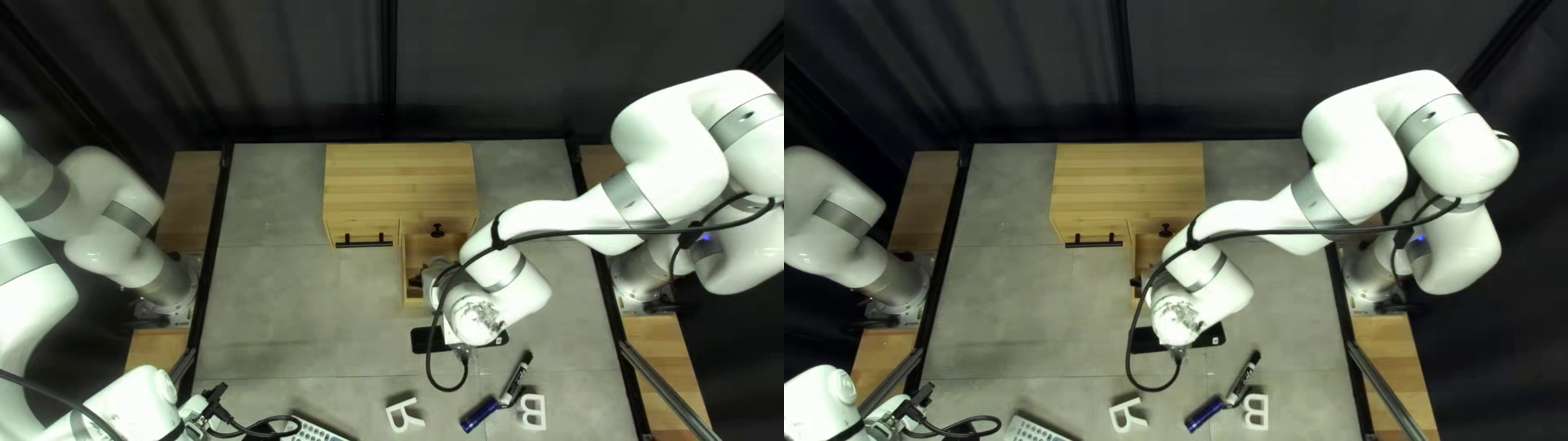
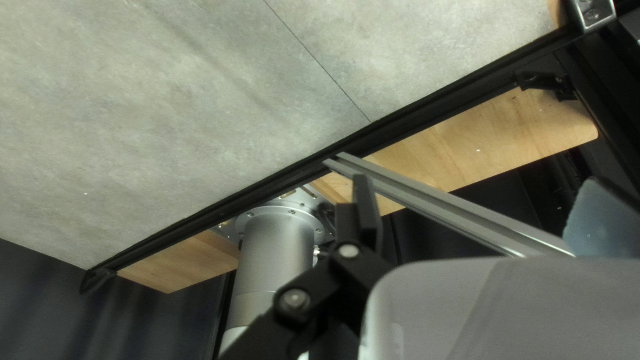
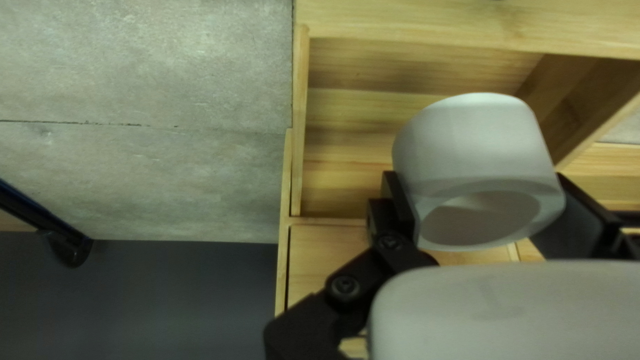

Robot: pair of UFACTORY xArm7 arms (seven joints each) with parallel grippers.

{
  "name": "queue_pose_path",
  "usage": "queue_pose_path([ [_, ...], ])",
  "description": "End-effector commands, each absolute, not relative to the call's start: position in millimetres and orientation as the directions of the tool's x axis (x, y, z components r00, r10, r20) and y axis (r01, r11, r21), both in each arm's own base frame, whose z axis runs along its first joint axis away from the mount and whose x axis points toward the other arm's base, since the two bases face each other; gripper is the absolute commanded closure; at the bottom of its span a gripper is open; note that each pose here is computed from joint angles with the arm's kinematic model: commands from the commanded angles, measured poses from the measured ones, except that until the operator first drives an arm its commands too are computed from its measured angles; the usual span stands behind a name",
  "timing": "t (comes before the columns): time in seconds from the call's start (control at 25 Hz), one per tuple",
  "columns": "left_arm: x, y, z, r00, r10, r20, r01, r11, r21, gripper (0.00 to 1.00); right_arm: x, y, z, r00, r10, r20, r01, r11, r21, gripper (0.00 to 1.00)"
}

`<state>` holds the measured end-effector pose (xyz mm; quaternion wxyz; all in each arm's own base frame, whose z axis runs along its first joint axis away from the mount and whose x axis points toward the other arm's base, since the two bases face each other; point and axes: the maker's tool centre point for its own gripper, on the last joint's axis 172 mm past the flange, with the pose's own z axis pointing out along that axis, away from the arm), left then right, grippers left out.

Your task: Open drawers and place objects into drawer and close

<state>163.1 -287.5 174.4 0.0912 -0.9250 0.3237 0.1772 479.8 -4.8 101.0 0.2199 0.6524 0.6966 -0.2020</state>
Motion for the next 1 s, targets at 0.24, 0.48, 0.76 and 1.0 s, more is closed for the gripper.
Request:
queue_pose_path([
  [0.24, 163.1, -287.5, 174.4, 0.728, -0.566, -0.387, -0.631, -0.774, -0.054, 0.00, 482.5, -17.9, 91.7, -0.052, 0.825, -0.563, 0.998, 0.066, 0.004, 0.96],
  [0.48, 163.1, -287.5, 174.4, 0.728, -0.566, -0.387, -0.631, -0.774, -0.054, 0.00, 482.5, -24.9, 86.6, -0.047, 0.826, -0.562, 0.998, 0.058, 0.003, 0.94],
  [0.76, 163.1, -287.5, 174.4, 0.728, -0.566, -0.387, -0.631, -0.774, -0.054, 0.00, 485.0, -29.3, 84.2, -0.047, 0.824, -0.564, 0.998, 0.057, 0.000, 0.91],
  [1.0, 163.1, -287.5, 174.4, 0.728, -0.566, -0.387, -0.631, -0.774, -0.054, 0.00, 487.8, -38.0, 77.1, -0.057, 0.826, -0.561, 0.998, 0.065, -0.005, 0.91],
])
